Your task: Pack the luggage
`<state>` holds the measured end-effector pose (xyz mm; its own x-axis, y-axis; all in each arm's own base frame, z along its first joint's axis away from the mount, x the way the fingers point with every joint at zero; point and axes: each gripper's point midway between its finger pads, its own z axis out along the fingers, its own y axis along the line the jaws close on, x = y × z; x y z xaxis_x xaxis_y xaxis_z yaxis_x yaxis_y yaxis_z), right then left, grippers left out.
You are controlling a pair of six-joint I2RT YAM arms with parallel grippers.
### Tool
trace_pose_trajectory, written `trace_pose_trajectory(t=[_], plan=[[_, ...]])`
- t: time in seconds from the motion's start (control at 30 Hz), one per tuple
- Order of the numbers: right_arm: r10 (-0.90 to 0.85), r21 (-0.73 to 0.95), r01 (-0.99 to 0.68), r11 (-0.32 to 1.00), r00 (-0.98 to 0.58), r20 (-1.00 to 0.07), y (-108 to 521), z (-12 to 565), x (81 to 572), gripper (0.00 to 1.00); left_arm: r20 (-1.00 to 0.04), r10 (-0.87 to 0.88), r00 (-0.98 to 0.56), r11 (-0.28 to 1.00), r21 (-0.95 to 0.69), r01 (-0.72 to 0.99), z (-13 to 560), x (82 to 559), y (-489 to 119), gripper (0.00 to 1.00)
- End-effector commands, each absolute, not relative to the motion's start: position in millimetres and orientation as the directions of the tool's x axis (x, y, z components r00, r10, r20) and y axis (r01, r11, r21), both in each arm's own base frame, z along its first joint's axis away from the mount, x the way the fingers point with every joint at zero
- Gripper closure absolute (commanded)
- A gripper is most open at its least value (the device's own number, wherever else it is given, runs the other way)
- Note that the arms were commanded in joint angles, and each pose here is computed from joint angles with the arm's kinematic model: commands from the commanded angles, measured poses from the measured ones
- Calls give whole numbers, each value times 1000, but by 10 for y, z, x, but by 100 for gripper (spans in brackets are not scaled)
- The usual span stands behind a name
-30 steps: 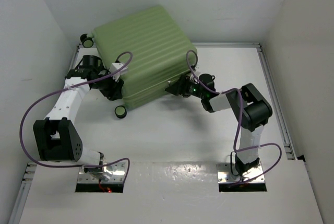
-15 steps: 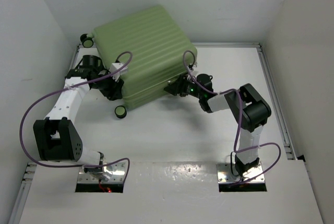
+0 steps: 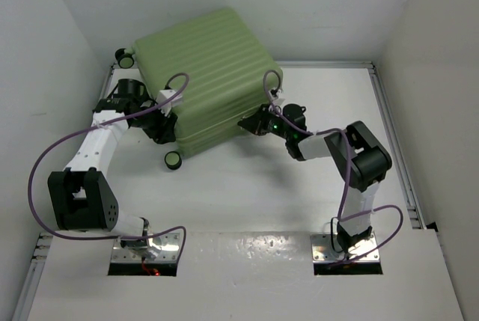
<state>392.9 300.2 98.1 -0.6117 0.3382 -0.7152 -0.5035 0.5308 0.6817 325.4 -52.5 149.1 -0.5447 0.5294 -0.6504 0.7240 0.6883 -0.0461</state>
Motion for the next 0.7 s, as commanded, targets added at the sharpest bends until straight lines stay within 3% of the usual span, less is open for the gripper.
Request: trace_pose_trajectory(t=[0.0,0.1,0.27,0.43,0.5,0.57,0.63,0.67], plan=[[427,678,-515,524,-529,-733,2820,1401,4136,100,-562,448,-695,830,-26,557,1122,3424,-125,100],[440,715,-493,496,-567,-696,2650,1412,4094,100,-552,443,-707,838,-25,545,1088,3400,-80,100],[506,859,-301,414,-709,-492,2436,1215,3950,100,-563,427,-707,843,-33,536,1123,3423,-71,100],[617,925,-77,371,-725,-308,1932,1086,3939,100,-567,419,-709,846,-40,532,1127,3424,-55,100],[621,924,-48,380,-727,-293,1852,1020,3870,73,-561,411,-719,850,-51,525,1098,3421,-58,100],[586,892,-126,434,-713,-386,1780,1030,3882,51,-565,409,-717,847,-57,528,1102,3421,-74,100],[529,861,-216,460,-712,-461,1859,1151,3829,45,-564,400,-722,851,-63,521,1103,3443,-75,100],[446,777,-325,539,-673,-590,1885,1147,3856,45,-568,398,-720,849,-69,524,1107,3443,-90,100]])
